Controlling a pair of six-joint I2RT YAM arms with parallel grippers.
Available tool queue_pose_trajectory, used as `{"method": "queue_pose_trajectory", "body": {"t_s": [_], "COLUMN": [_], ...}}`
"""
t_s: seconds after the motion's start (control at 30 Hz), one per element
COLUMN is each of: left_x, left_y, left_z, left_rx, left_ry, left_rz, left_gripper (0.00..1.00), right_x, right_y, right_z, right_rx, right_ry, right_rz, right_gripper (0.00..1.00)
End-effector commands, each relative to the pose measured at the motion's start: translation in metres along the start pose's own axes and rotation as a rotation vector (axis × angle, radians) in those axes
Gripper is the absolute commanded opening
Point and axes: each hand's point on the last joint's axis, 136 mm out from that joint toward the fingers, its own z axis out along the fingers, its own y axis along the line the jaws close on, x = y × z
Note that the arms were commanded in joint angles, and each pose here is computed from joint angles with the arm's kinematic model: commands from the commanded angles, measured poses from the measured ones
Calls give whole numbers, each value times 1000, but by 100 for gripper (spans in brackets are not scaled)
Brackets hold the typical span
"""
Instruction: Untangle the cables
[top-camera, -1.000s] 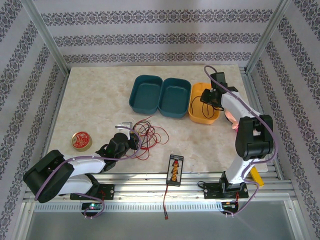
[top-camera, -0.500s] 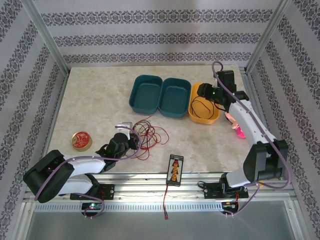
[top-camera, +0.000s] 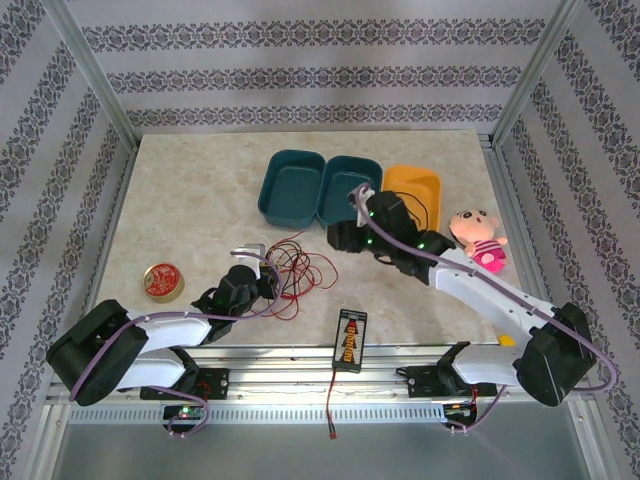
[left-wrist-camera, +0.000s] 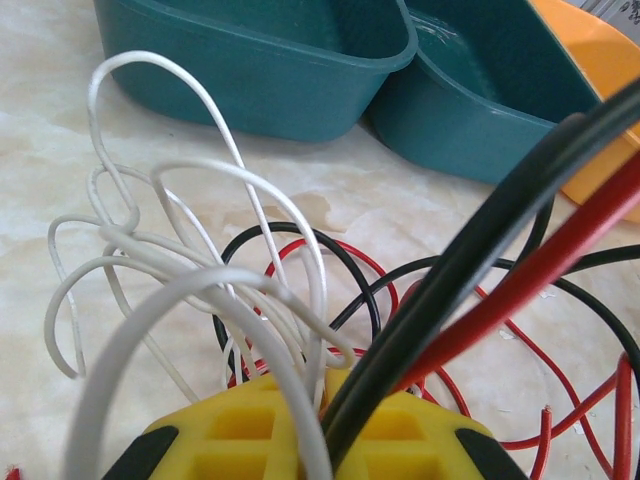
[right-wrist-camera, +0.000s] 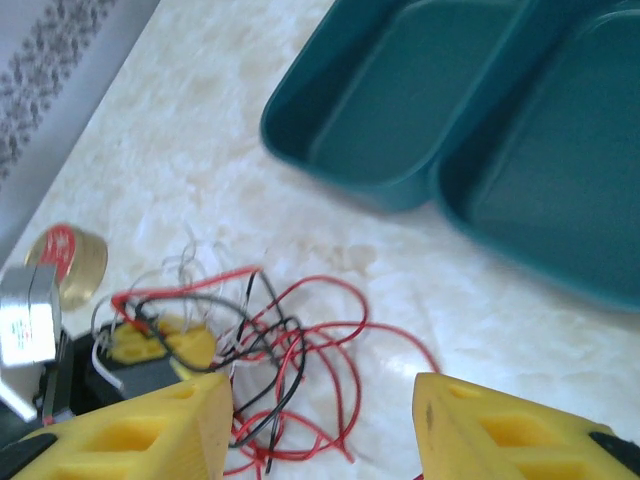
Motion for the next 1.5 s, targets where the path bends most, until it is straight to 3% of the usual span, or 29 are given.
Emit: {"method": "queue_pose_trajectory", "body": {"t_s": [0.0,0.27,0.83,1.17,1.37,1.47], "left_x": [-10,-9,-7,-8,-7,-7], "left_y": [-2,0,-1,-4,-5,-4], "left_z": [2,4,5,7,7,7], "left_rx": [0,-10,-2,12,19,15], "left_ry": [-13,-4,11,12,11,11], "left_rz": [-13,-12,-14,-15,-22,-21], "left_gripper": [10,10,10,10,10,10], "right_x": [-1,14,26,23,19,14], "right_y": [12,47,65,68,71,71], "right_z": [8,24,42,58,69,68], "right_rx": [14,-94,-121,-117,-115,-104], "right_ry": [-72,-53,-1,8,15,3], "right_rz": [-35,-77,-141,-157,-163,-165], "right_gripper": [51,52,52,46,31,15]}}
